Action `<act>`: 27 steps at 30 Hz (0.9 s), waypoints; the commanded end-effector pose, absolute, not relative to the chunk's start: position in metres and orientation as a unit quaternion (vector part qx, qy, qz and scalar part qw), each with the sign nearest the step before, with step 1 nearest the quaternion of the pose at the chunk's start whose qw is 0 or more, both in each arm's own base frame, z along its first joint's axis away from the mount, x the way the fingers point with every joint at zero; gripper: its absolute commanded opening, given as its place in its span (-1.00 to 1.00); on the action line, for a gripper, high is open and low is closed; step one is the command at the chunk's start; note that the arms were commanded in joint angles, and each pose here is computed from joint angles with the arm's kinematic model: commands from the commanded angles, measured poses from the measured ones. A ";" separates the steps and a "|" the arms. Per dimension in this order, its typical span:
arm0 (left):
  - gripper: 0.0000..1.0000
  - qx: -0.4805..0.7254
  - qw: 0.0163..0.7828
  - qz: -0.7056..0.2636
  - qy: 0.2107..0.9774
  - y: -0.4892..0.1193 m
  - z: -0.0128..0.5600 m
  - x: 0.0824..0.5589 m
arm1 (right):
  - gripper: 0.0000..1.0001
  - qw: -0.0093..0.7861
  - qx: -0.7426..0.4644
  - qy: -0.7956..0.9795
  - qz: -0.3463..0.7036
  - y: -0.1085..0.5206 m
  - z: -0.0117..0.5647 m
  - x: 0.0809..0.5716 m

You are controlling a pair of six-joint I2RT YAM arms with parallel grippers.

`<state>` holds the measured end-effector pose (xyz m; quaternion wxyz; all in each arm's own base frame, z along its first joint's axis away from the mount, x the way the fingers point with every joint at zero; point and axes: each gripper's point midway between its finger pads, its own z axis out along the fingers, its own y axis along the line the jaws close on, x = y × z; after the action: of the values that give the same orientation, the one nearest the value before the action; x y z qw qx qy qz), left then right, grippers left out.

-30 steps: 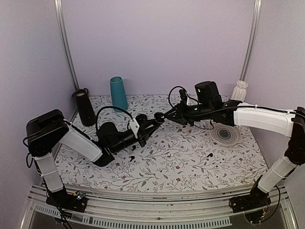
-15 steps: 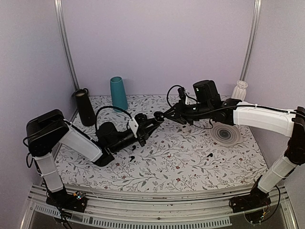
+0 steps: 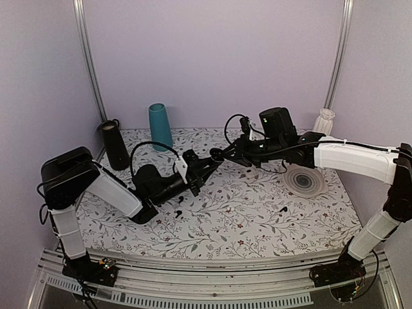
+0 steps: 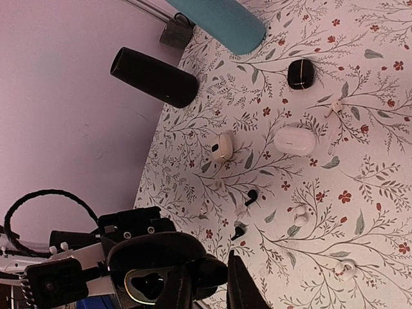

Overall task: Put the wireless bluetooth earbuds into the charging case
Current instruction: Insert the right earbud into the right side groove of the charging case.

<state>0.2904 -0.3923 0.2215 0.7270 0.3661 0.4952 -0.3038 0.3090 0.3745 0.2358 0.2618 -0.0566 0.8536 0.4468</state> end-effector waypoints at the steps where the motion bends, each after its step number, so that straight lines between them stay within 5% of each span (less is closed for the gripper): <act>1: -1.00 0.330 0.761 -0.319 0.458 -0.389 0.255 0.293 | -0.66 0.256 -0.074 0.851 0.452 0.381 0.241 0.298; 27: -1.00 0.326 0.749 -0.380 0.433 -0.372 0.262 0.277 | -0.05 0.382 -0.139 0.769 0.494 0.346 0.299 0.279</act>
<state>0.2906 -0.3834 0.2348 0.7337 0.3329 0.4834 -0.3423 0.2808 0.3569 0.2611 0.3137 -0.1020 0.8182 0.4709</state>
